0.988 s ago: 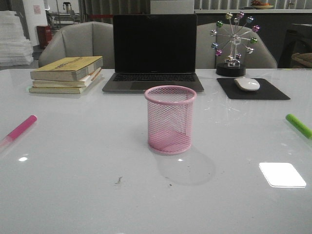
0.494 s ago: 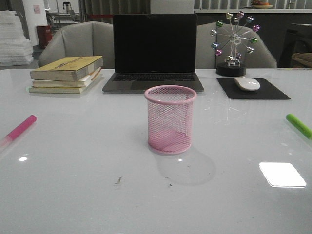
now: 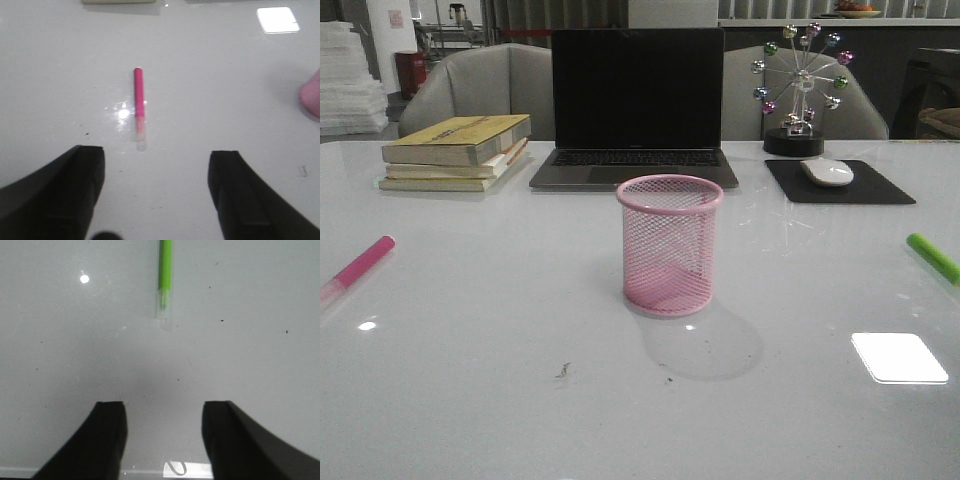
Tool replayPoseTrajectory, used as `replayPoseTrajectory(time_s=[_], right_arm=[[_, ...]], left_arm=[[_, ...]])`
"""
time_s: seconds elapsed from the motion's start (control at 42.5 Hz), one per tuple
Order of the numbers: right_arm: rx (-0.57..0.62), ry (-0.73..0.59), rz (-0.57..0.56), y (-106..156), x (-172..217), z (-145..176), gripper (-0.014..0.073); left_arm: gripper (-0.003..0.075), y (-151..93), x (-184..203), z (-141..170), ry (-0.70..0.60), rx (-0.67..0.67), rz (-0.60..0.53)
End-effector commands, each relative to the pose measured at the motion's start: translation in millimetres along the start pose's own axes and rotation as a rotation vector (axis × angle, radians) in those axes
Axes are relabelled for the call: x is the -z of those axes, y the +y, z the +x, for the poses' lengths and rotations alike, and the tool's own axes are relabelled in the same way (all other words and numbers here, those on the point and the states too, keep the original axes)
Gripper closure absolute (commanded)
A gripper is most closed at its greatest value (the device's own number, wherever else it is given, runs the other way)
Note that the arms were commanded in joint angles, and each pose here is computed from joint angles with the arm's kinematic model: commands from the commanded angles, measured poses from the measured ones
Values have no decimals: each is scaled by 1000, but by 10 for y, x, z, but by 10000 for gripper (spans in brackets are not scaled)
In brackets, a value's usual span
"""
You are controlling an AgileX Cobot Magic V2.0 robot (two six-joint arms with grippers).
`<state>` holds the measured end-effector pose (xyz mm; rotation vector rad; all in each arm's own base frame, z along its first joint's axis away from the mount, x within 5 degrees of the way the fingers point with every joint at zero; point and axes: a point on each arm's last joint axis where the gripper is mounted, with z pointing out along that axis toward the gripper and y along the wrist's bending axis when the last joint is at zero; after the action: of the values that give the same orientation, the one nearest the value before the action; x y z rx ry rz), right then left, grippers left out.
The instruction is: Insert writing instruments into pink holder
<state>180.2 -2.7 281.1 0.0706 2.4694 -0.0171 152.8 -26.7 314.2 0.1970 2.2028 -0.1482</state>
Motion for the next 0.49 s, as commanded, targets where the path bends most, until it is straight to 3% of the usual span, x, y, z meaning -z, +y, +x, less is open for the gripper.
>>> replayPoseTrajectory(time_s=[0.0,0.259,0.471], right_arm=[[-10,-70,8,-6,-55,-291,26],[-27,49,21,-15,-671,-831,32],[-54,168,15,-3,-1273,-1215,95]], left_arm=[[150,-158,62,-153,-110,-42,84],[213,-525,111,-99,-101,-191,273],[215,-579,124,-85,-97,-211,303]])
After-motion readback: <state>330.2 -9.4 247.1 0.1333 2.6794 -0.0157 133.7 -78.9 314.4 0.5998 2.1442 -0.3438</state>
